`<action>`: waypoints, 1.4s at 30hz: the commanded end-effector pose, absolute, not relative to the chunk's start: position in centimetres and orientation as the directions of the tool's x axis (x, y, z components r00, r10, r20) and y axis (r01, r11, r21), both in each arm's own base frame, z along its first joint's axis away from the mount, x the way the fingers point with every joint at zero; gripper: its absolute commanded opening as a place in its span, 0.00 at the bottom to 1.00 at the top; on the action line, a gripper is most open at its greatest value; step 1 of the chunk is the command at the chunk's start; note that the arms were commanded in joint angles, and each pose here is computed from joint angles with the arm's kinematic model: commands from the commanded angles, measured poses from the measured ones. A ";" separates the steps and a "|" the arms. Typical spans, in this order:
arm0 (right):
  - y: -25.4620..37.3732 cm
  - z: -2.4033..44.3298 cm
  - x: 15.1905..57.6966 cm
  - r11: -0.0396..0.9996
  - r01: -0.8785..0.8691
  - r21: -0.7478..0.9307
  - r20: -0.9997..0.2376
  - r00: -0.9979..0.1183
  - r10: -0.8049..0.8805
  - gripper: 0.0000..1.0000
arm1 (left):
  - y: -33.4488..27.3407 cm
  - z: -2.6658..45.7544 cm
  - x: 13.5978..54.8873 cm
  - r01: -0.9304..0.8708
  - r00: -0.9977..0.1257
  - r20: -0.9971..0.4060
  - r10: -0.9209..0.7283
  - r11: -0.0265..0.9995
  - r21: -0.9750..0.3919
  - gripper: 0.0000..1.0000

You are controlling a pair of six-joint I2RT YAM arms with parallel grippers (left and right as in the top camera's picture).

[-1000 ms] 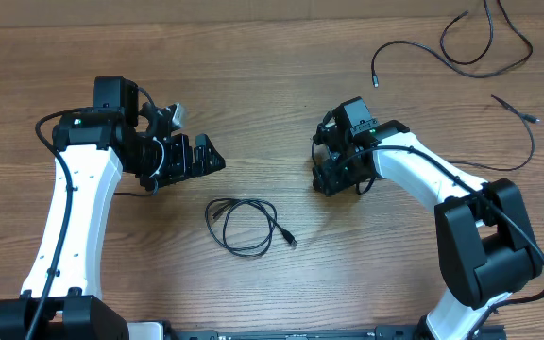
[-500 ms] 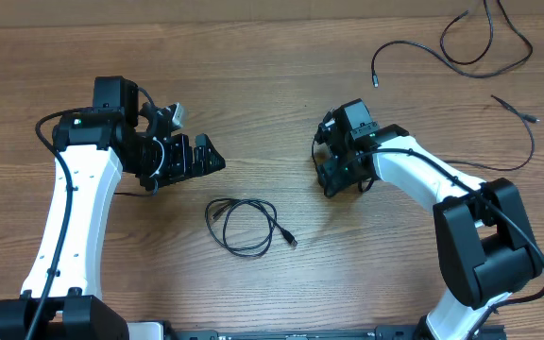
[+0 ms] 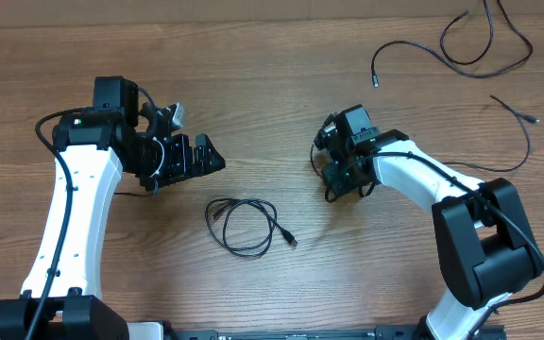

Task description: Untangle cables

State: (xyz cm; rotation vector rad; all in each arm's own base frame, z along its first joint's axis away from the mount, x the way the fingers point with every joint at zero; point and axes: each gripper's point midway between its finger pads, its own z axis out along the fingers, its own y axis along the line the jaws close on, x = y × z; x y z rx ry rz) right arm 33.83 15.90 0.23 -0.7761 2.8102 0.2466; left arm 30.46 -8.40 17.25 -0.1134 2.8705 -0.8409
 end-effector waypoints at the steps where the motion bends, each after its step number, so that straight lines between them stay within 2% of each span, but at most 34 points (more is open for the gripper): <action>1: 16.3 0.8 34.8 0.891 -0.437 0.122 -0.280 -0.876 -0.392 0.08 | -8.4 17.3 30.5 -0.037 -0.986 -0.118 -0.120 0.839 -0.543 1.00; 3: 16.6 1.6 35.7 0.914 -0.381 0.140 -0.297 -0.896 -0.329 0.04 | -8.4 17.3 30.5 -0.037 -0.986 -0.118 -0.120 0.839 -0.543 0.99; 11: 17.1 8.9 40.4 0.970 -0.183 0.159 -0.400 -0.910 -0.107 0.04 | -8.4 17.3 30.5 -0.037 -0.986 -0.118 -0.120 0.839 -0.543 1.00; 15: 13.1 14.8 42.8 0.997 0.077 0.031 -0.508 -0.857 0.082 0.04 | -8.4 17.3 30.5 -0.037 -0.986 -0.118 -0.120 0.839 -0.543 1.00; 21: 8.7 20.1 43.3 0.967 0.251 -0.041 -0.617 -0.768 0.172 0.04 | -8.4 17.3 30.5 -0.037 -0.986 -0.118 -0.120 0.839 -0.543 0.99; 34: -5.6 21.2 43.8 0.828 0.560 -0.022 -0.644 -0.642 0.417 0.04 | -8.4 17.3 30.5 -0.037 -0.986 -0.118 -0.120 0.839 -0.543 1.00; 42: -8.7 20.4 43.2 0.798 0.601 -0.045 -0.631 -0.636 0.444 0.04 | -8.4 17.3 30.5 -0.037 -0.986 -0.118 -0.120 0.839 -0.543 1.00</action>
